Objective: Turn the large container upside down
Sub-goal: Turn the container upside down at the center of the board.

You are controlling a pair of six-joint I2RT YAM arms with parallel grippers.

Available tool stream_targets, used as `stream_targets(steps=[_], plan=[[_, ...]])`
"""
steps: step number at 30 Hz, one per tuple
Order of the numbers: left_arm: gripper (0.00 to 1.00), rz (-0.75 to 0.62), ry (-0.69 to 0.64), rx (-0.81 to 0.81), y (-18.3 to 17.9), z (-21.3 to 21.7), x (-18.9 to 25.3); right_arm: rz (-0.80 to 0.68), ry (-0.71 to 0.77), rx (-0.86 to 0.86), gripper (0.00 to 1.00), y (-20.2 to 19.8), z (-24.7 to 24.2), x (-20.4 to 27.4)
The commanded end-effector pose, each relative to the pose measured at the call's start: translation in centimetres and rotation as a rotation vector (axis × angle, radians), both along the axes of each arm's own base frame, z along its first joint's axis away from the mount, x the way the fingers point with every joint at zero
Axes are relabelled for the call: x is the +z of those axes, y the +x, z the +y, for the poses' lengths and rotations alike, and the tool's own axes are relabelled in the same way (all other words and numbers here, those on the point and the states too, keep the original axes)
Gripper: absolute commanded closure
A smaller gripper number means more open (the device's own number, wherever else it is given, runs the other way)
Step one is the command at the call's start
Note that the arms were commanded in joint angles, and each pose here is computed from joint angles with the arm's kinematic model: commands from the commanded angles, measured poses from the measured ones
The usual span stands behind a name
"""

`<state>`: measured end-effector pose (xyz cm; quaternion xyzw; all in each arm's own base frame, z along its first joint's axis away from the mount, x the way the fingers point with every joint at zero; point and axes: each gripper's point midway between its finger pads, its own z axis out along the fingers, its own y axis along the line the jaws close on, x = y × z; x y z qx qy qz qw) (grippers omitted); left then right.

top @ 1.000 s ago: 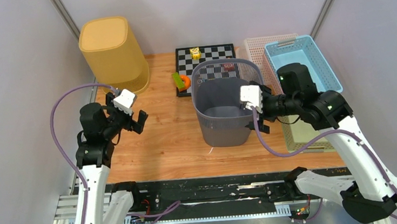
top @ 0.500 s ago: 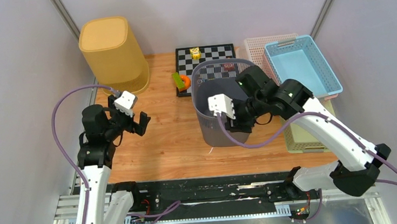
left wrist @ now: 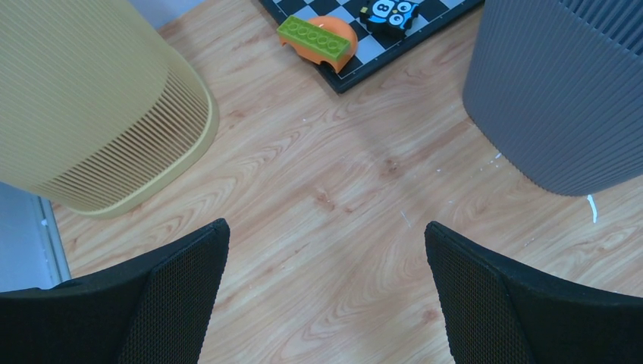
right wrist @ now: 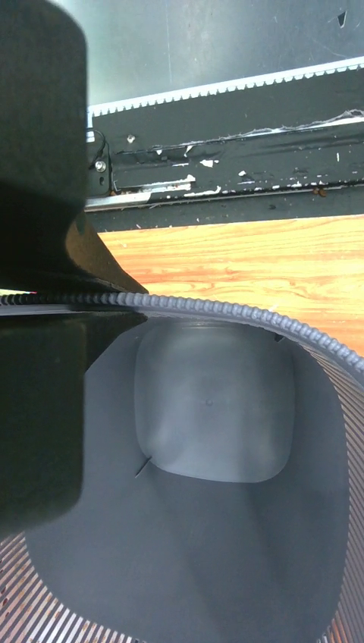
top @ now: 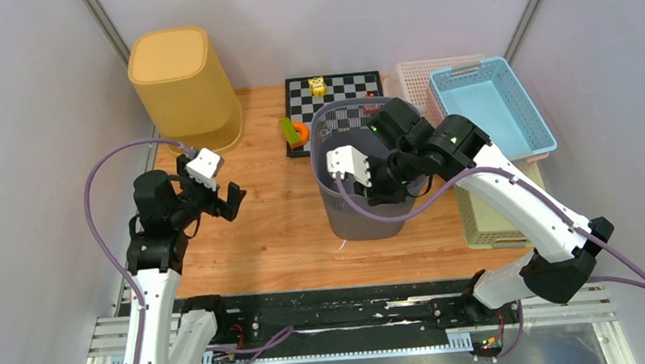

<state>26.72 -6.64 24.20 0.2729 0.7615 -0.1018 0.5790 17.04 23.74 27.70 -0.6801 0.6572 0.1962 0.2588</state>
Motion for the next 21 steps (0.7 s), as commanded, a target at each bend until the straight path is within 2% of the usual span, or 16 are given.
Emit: stream_targets(steps=[1,3,8,15,21], plan=[[0.0,-0.007,-0.02,-0.026,-0.2,-0.6,0.1,0.075,-0.042,0.017,0.94,-1.9,-0.1,-0.2],[0.0,-0.006,-0.023,-0.025,-0.2,-0.6,0.2,0.082,-0.047,0.021,0.97,-2.1,0.1,-0.2],[0.0,-0.005,-0.026,-0.025,-0.2,-0.6,0.1,0.096,-0.029,0.03,0.97,-2.6,0.8,0.4],[0.0,-0.005,-0.028,-0.022,-0.1,-0.6,0.2,0.118,0.151,-0.046,0.97,-2.4,3.4,5.4],[0.0,-0.004,-0.027,-0.019,-0.1,-0.6,0.1,0.189,0.258,-0.09,0.97,-2.0,5.3,7.5]])
